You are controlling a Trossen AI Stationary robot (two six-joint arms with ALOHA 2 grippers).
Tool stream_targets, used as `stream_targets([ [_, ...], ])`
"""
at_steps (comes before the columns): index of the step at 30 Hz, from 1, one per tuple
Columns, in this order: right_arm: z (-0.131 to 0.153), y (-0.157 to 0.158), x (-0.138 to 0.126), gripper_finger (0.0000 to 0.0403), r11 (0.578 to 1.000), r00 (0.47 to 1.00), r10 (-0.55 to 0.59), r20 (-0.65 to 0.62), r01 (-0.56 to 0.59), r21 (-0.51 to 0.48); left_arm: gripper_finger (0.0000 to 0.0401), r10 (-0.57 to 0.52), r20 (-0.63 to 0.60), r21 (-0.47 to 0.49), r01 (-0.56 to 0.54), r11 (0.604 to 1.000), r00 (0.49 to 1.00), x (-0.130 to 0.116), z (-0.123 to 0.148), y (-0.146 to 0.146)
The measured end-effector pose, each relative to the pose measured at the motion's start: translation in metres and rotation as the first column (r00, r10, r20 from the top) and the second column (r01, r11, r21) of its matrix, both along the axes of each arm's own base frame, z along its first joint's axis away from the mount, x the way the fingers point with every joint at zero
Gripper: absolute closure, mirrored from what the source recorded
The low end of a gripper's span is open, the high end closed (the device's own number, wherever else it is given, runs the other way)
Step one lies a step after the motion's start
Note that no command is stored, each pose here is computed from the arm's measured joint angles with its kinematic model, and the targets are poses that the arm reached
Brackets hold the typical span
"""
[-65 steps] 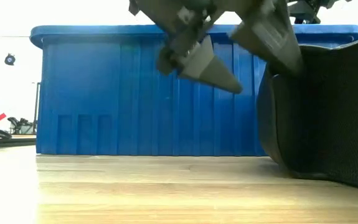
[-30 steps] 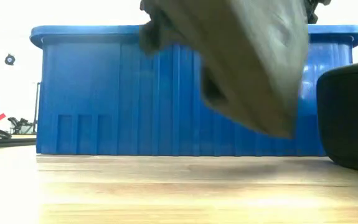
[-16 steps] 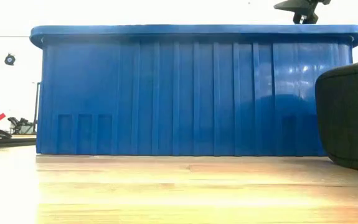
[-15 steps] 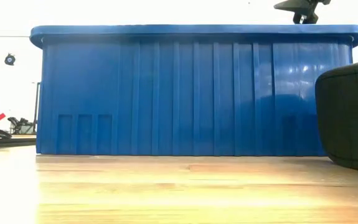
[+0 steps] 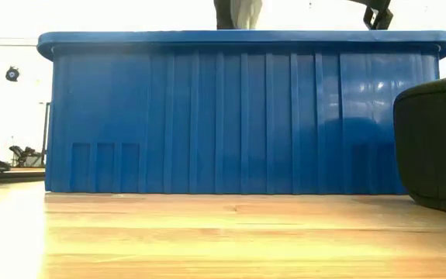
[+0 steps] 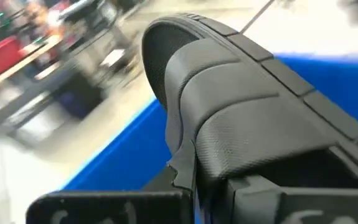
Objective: Pick and place slides into bin
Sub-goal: Put the black slipper into the blue bin
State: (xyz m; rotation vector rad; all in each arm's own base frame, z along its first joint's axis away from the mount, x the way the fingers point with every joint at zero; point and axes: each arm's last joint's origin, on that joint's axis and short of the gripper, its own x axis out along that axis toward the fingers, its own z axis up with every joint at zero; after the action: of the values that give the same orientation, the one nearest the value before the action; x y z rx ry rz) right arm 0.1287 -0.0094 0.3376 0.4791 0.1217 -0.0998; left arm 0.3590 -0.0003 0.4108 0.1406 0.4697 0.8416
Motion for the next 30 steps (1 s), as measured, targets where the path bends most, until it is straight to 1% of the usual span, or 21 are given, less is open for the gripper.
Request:
stream_targets([
  [4, 0.005, 0.000, 0.000, 0.0291, 1.000, 0.999, -0.005, 0.050, 0.004, 0.025, 0.0399, 0.041, -0.133, -0.042, -0.047, 0.998, 0.990, 0.017, -0.030, 0.039],
  [6, 0.007, 0.000, -0.001, 0.0291, 1.000, 0.997, -0.004, 0.071, 0.002, 0.027, 0.0399, 0.029, -0.157, -0.083, -0.042, 0.996, 0.987, 0.028, -0.043, 0.053],
  [8, 0.008, 0.000, -0.002, 0.0291, 0.999, 0.996, -0.005, 0.087, 0.001, 0.043, 0.0399, 0.032, -0.198, -0.105, -0.053, 0.993, 0.980, 0.036, -0.058, 0.067],
  [12, 0.011, 0.001, -0.005, 0.0291, 0.999, 0.993, -0.006, 0.115, 0.001, 0.045, 0.0399, 0.029, -0.340, -0.058, -0.051, 0.997, 0.940, 0.049, -0.086, 0.084],
  [14, 0.013, 0.001, -0.005, 0.0291, 0.999, 0.991, -0.010, 0.131, 0.004, 0.045, 0.0400, 0.029, -0.422, -0.023, -0.043, 0.999, 0.906, 0.056, -0.101, 0.091],
  [18, 0.015, 0.000, -0.006, 0.0291, 0.999, 0.987, -0.011, 0.160, 0.005, 0.041, 0.0400, 0.016, -0.539, 0.000, -0.019, 1.000, 0.842, 0.071, -0.132, 0.102],
  [23, 0.016, 0.000, -0.006, 0.0291, 0.999, 0.986, -0.012, 0.169, 0.005, 0.040, 0.0400, 0.130, -0.586, 0.096, -0.091, 0.991, 0.800, 0.085, -0.155, 0.112],
  [30, 0.016, 0.000, -0.006, 0.0291, 0.999, 0.986, -0.012, 0.169, 0.005, 0.040, 0.0400, 0.151, -0.618, 0.103, -0.111, 0.988, 0.771, 0.098, -0.179, 0.123],
])
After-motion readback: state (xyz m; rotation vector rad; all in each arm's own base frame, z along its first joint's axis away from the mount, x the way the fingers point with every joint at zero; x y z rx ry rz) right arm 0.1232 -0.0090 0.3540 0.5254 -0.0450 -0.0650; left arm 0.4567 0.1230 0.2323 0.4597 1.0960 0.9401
